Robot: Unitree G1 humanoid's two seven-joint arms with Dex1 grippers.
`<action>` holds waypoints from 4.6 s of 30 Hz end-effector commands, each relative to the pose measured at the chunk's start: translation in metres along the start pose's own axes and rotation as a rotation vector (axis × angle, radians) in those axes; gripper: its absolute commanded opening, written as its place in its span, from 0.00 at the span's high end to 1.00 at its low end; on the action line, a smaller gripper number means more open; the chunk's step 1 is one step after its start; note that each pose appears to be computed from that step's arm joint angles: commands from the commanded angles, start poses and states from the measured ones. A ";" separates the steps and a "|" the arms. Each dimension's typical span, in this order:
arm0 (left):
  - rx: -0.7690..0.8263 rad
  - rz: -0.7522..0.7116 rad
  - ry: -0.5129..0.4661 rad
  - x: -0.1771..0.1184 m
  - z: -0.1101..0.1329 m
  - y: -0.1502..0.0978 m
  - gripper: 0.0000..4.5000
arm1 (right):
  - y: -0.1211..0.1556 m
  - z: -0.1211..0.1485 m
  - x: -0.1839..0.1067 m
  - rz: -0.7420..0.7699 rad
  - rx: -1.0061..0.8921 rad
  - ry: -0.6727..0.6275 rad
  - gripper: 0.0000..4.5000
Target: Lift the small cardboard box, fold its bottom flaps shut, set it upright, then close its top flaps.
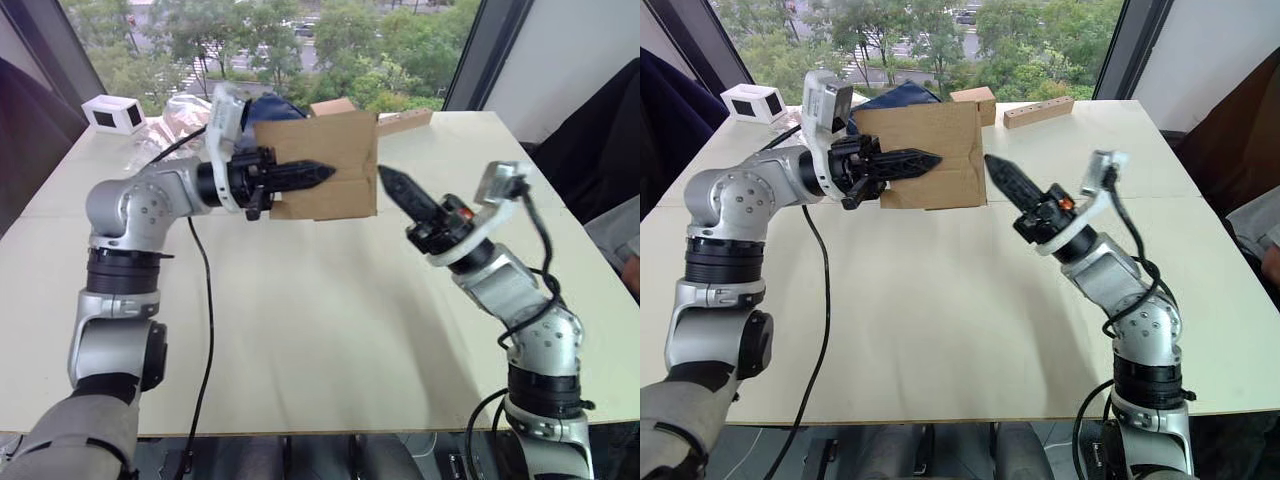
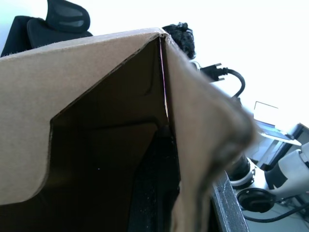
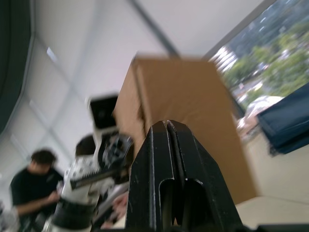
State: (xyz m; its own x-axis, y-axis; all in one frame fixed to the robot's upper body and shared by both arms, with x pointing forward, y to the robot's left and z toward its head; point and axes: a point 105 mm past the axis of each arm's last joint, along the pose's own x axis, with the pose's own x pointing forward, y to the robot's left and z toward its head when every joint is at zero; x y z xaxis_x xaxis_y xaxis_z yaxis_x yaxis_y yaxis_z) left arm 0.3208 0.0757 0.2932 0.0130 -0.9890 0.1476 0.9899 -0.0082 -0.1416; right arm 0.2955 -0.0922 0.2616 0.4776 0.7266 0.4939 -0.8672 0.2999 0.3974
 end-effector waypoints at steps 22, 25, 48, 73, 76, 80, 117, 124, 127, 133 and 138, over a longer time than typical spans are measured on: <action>0.056 0.030 0.062 -0.003 -0.002 -0.006 1.00 | 0.011 -0.019 0.007 0.070 -0.036 0.100 1.00; 0.103 0.072 0.111 -0.008 -0.001 -0.003 1.00 | 0.007 -0.006 -0.006 0.029 -0.080 0.103 1.00; 0.440 -0.059 1.361 -0.003 -0.061 -0.003 1.00 | 0.010 -0.057 -0.103 -0.206 -0.618 0.868 1.00; 0.279 0.030 1.474 0.014 -0.115 -0.006 0.76 | -0.009 -0.063 -0.101 -0.319 -0.630 0.766 1.00; 0.254 0.036 1.452 0.017 -0.112 -0.009 0.51 | -0.010 -0.062 -0.101 -0.317 -0.627 0.770 1.00; 0.168 0.097 1.345 0.032 -0.091 -0.011 0.35 | -0.009 -0.059 -0.098 -0.300 -0.617 0.772 1.00; -0.046 0.723 0.361 -0.113 -0.154 0.003 0.99 | -0.031 -0.091 -0.093 -0.185 -0.457 0.855 1.00; -0.056 0.697 0.416 -0.101 -0.185 0.002 0.99 | -0.054 -0.108 -0.085 -0.204 -0.536 0.865 1.00; -0.063 0.689 0.413 -0.098 -0.188 0.000 0.99 | -0.054 -0.112 -0.080 -0.183 -0.528 0.857 1.00; -0.082 0.628 0.431 -0.087 -0.195 -0.010 0.99 | -0.048 -0.123 -0.078 -0.114 -0.494 0.879 1.00; -0.099 0.606 0.433 -0.084 -0.197 -0.015 0.99 | -0.045 -0.124 -0.080 -0.106 -0.481 0.884 1.00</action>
State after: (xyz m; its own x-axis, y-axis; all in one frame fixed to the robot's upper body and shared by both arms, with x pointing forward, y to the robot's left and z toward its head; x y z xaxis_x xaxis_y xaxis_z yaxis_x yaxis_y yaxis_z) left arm 0.2824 0.1382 0.0839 0.5008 -0.7640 -0.4069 0.7827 0.6004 -0.1641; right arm 0.2820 -0.0913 0.1004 0.4571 0.8051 -0.3780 -0.8741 0.4851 -0.0238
